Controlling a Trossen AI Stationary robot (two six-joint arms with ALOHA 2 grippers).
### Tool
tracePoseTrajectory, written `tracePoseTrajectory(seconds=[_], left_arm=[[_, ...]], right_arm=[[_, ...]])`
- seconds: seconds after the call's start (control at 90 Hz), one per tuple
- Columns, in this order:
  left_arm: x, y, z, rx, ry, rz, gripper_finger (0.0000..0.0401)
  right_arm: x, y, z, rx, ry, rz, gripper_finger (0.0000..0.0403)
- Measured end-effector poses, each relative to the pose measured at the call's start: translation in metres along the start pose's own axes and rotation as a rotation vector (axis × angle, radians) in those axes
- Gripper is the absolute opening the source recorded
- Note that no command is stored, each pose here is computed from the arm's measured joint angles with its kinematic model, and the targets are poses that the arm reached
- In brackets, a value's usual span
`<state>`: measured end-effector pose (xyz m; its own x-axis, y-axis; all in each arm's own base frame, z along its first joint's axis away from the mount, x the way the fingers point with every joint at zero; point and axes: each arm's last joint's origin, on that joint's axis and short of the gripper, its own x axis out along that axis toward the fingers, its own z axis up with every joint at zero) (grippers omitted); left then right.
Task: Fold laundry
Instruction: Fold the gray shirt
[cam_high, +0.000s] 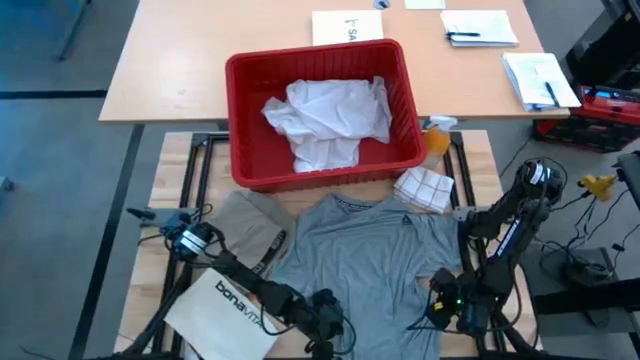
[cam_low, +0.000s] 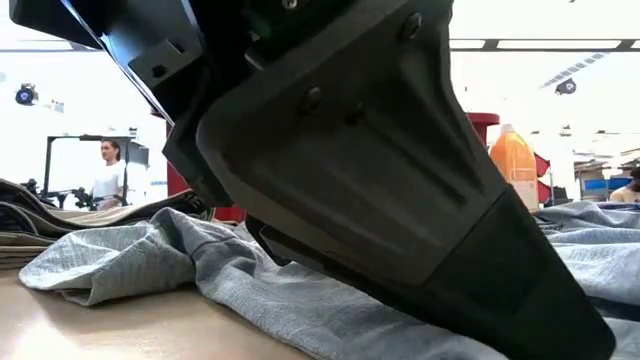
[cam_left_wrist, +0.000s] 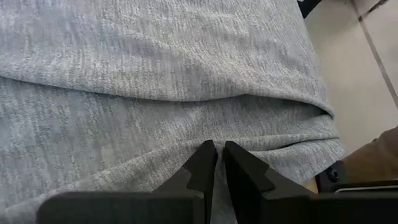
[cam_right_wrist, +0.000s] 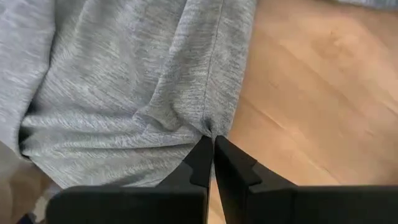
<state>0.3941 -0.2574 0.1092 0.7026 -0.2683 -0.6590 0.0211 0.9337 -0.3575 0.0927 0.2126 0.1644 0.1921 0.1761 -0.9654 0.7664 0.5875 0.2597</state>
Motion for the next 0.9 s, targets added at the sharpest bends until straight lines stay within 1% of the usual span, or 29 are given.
tracePoseTrajectory(seconds=[0.178, 0.389, 0.467, 0.522, 0.589, 0.756, 0.9], left_arm=[[-0.017, -0.002, 0.006, 0.032, 0.051, 0.021, 0.0025], [-0.045, -0.012, 0.025, 0.076, 0.021, 0.010, 0.0025], [-0.044, -0.009, 0.020, 0.085, 0.061, 0.036, 0.0025], [-0.041, -0.006, 0.013, 0.091, 0.099, 0.062, 0.0025], [-0.039, -0.004, 0.009, 0.086, 0.108, 0.069, 0.0025], [-0.033, 0.000, 0.003, 0.053, 0.117, 0.085, 0.0025], [-0.031, 0.001, 0.003, 0.036, 0.109, 0.083, 0.0025]], right_arm=[[-0.001, 0.000, -0.001, -0.009, 0.002, 0.002, 0.0000], [-0.005, 0.002, -0.003, -0.073, 0.030, -0.003, 0.0000], [-0.006, 0.001, -0.003, -0.087, 0.041, -0.015, 0.0000], [-0.008, -0.003, -0.003, -0.084, 0.069, -0.059, 0.0000], [-0.008, -0.006, -0.003, -0.072, 0.095, -0.096, 0.0000], [-0.015, -0.007, -0.002, -0.085, 0.104, -0.075, 0.0000], [-0.021, -0.007, 0.000, -0.090, 0.096, -0.042, 0.0000]])
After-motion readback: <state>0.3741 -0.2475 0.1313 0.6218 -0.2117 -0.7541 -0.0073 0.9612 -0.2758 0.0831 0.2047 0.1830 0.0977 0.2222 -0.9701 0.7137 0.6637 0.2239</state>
